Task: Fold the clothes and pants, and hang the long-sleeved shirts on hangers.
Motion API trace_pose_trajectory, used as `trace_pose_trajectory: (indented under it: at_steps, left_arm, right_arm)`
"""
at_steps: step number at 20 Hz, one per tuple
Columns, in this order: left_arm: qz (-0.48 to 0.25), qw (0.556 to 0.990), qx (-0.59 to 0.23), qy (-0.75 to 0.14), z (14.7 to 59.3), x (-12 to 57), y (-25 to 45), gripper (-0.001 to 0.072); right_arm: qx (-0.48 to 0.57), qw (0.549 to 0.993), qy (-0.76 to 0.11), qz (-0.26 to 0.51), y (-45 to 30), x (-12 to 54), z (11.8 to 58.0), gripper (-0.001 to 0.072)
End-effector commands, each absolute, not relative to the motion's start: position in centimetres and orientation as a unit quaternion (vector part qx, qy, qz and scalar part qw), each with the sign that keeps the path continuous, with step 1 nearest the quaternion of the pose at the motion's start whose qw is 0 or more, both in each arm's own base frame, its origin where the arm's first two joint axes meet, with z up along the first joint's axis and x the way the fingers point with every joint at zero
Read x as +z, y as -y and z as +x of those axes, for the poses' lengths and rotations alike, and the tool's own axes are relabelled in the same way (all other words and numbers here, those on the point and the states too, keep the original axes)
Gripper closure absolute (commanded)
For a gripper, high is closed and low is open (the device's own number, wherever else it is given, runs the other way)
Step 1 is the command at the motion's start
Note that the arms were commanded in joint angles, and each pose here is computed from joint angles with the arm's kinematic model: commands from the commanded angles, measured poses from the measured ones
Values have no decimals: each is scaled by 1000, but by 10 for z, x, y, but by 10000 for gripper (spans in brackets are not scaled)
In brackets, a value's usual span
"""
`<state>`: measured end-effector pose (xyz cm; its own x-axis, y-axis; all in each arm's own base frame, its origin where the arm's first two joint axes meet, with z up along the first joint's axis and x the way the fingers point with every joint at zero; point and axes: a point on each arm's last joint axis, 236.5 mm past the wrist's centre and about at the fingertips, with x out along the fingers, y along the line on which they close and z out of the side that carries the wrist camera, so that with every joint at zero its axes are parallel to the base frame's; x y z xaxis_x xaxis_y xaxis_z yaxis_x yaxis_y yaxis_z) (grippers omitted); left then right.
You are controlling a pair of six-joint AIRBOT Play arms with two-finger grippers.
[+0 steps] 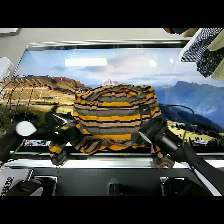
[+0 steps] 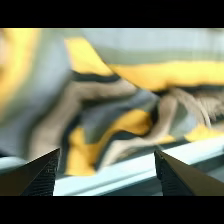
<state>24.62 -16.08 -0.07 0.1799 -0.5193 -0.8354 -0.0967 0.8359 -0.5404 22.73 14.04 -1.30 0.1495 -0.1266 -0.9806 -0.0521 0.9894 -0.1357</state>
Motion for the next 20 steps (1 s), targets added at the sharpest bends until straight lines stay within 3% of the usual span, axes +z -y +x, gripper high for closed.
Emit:
trace_pose_trajectory:
  at_steps: [1,4,9,14,18,20]
  left_arm:
    - [-219,795,-43,-564,270,38,76,15]
    - [-251,824,66,-503,287,69,-9,15]
    - [-309,807,186,-468,291,60,-117,17]
    - [-308,757,182,-546,299,26,-187,17]
    - [-229,781,136,-565,319,32,-243,19]
    - [-227,775,129,-575,325,15,-255,36]
  right_arm:
    - [-14,745,-665,-49,-145,-6,213,681]
    - [-11,747,-663,-45,-147,-6,214,681]
    - [-7,751,-659,-42,-150,-6,217,681]
    - [-6,743,-667,-45,-149,-7,212,681]
    - [-4,747,-664,-39,-152,-7,214,681]
    - [-2,748,-662,-38,-153,-7,215,681]
